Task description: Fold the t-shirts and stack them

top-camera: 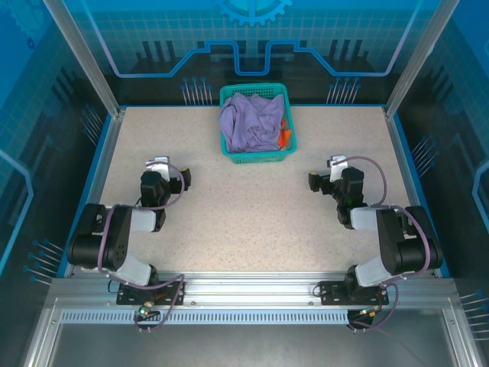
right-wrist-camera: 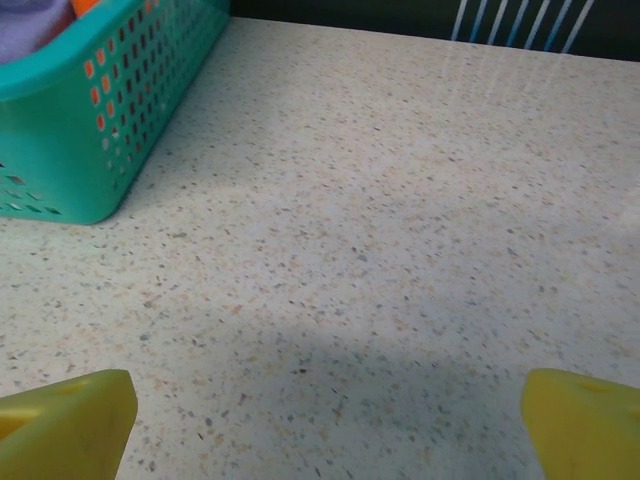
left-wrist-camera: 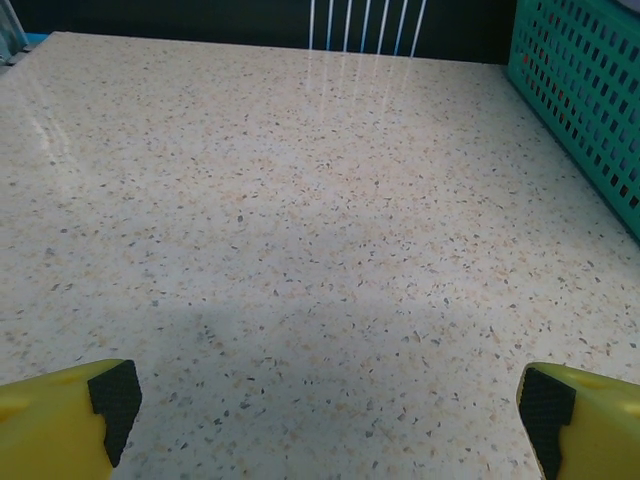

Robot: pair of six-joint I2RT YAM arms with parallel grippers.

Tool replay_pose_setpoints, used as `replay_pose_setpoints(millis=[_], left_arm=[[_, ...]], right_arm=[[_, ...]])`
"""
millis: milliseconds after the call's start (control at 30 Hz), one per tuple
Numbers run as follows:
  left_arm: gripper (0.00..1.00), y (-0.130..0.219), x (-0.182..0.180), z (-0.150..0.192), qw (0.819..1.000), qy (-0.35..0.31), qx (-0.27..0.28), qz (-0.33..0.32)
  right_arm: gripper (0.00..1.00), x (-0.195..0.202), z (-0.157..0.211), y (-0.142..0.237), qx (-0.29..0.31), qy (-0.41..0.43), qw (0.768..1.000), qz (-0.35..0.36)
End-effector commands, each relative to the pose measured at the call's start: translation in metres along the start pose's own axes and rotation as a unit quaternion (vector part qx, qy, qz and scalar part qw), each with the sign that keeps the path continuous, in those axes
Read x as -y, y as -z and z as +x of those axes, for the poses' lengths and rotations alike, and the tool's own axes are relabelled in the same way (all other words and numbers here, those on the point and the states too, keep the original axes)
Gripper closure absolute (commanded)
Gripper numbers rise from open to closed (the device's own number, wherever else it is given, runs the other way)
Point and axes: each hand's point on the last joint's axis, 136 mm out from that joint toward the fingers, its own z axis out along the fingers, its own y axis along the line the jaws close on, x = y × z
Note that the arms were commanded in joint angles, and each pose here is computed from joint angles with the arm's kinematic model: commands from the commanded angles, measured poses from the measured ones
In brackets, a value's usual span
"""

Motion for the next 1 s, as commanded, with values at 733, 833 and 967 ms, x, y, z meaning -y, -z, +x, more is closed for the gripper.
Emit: replay_pose_setpoints(millis=[733, 833, 967], left_arm=[[0.01, 0.092, 0.072, -0.185, 0.947, 0.305, 0.025, 0.095], [0.01, 0.069, 0.106, -0.176, 0.944, 0.293, -0.059, 0.142], [0.01, 0.038, 0.147, -0.153, 0.933, 0.265, -0.174, 0.169]], right_arm=[[0.02, -0.004, -0.077, 0.170, -0.028, -0.304, 0.952, -0.032], [0.12, -0.032, -0.078, 0.151, -0.080, -0.303, 0.946, -0.083], [0.13, -0.076, -0.075, 0.128, -0.132, -0.231, 0.959, -0.095]])
